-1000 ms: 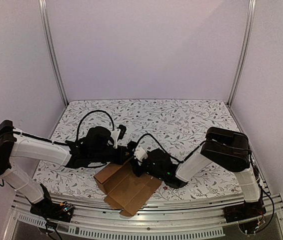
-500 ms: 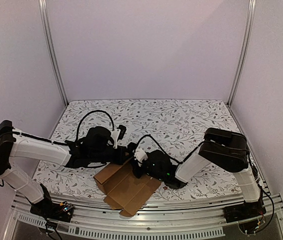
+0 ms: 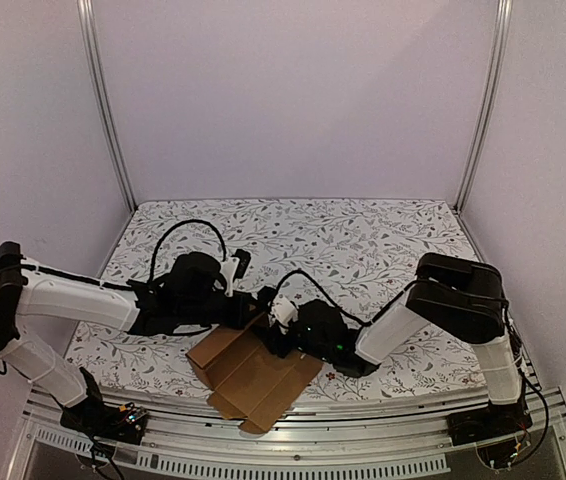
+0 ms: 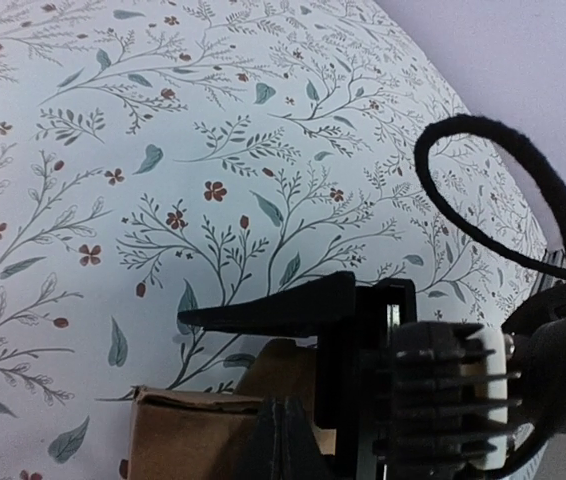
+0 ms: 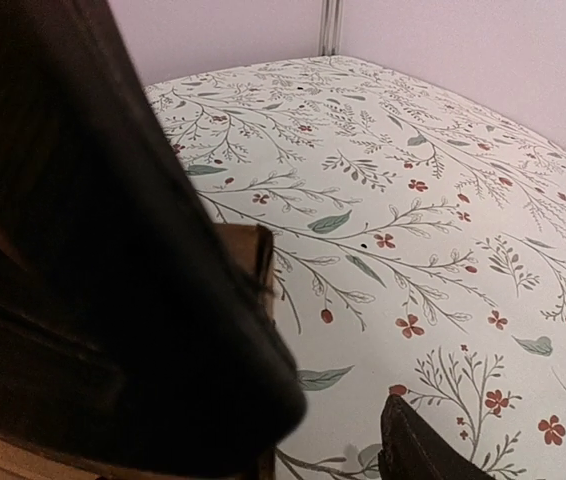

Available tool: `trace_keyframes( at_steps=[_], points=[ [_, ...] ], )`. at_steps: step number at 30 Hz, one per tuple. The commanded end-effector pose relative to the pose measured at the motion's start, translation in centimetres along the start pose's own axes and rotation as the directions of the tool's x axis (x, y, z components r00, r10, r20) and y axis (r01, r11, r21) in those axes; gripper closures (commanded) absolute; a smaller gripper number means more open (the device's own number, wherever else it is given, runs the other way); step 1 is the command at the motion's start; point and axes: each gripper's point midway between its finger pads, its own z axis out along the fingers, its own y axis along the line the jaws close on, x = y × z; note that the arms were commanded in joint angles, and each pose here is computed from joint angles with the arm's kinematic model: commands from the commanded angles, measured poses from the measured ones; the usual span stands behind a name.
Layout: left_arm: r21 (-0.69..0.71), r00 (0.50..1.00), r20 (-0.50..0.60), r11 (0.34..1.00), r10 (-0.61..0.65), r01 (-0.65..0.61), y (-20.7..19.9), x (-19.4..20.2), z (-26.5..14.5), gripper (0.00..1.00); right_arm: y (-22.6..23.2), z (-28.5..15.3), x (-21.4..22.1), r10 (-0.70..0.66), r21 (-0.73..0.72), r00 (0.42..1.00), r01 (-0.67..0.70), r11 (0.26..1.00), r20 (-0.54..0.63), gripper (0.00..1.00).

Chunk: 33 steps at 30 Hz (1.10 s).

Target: Fold the paper box

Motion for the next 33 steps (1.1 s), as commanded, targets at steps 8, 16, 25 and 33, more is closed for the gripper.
trace_keyframes(
  at_steps=[8, 16, 25, 33],
  points=[
    [-0.059, 1.0, 0.003, 0.998, 0.02, -0.02, 0.9, 0.3, -1.2, 1.0, -1.4, -5.7, -1.7, 0.001, 0.022, 0.996, 0.001, 1.0, -0.092, 0.26],
    [-0.097, 0.998, 0.032, 0.994, 0.048, -0.045, 1.5, -0.3, -2.1, 1.0, -2.2, -10.1, -2.8, 0.008, 0.03, 0.973, -0.002, 1.0, -0.232, 0.22],
    [-0.102, 0.997, 0.045, 0.993, 0.069, -0.064, 1.5, -0.7, -2.9, 1.0, -3.4, -14.3, -1.8, 0.12, 0.098, 0.923, -0.09, 0.991, -0.367, 0.21],
    [-0.083, 0.998, -0.001, 0.995, 0.055, -0.055, 1.0, -0.1, -4.2, 1.0, -3.3, -16.9, 0.3, 0.332, 0.166, 0.824, -0.288, 0.943, -0.459, 0.21]
  ],
)
